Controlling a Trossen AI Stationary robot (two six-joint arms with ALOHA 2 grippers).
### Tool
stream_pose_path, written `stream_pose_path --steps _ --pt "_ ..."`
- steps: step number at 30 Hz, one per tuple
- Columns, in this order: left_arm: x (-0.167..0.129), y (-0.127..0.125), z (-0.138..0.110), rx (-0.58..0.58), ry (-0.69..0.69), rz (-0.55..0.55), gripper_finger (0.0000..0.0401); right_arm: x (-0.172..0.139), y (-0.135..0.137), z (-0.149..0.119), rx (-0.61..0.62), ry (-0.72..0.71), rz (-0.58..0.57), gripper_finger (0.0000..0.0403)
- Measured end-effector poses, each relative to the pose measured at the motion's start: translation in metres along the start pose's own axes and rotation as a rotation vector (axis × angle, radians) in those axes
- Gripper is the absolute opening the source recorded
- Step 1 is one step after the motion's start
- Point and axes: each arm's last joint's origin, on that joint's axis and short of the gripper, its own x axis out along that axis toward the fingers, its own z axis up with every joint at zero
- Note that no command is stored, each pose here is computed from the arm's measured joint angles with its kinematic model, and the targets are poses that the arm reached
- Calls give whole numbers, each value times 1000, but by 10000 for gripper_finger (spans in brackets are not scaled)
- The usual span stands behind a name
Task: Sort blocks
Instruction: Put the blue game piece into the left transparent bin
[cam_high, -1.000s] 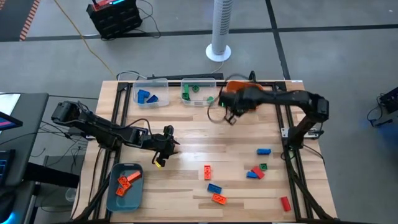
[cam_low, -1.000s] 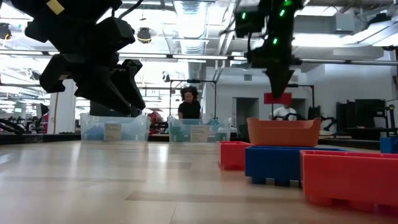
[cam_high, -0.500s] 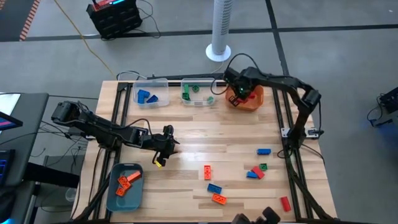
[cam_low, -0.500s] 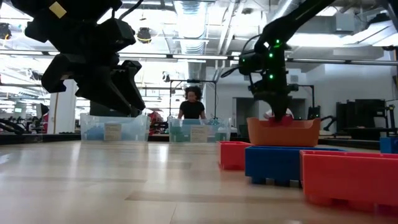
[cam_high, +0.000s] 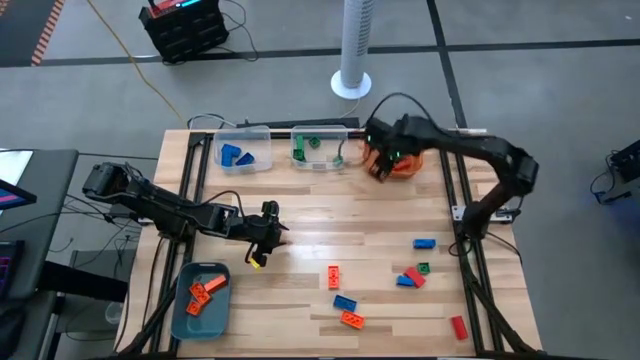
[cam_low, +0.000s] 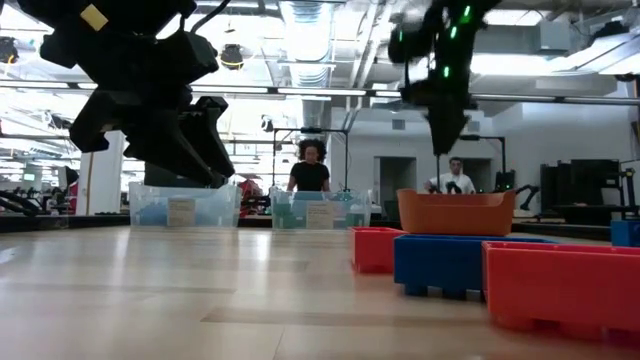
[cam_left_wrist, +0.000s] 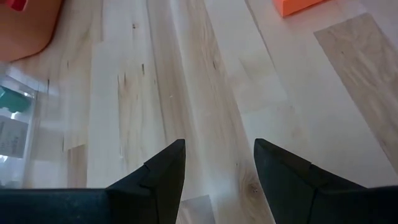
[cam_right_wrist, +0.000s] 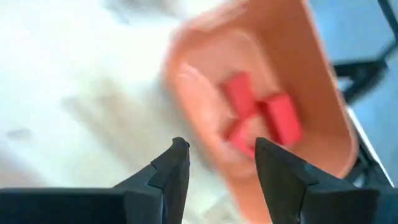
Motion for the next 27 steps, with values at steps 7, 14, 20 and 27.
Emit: stream_pose_path --steps 7,14,20,27 --pt "0 0 0 12 -5 2 185 -40 69 -43 -143 71 30 193" --pt "0 0 0 2 -5 2 185 -30 130 -99 -258 228 51 212" --pt "0 0 1 -3 -6 1 185 -9 146 -141 -279 360 88 229" --pt "0 0 0 -6 -3 -4 185 15 156 -173 -336 420 137 230"
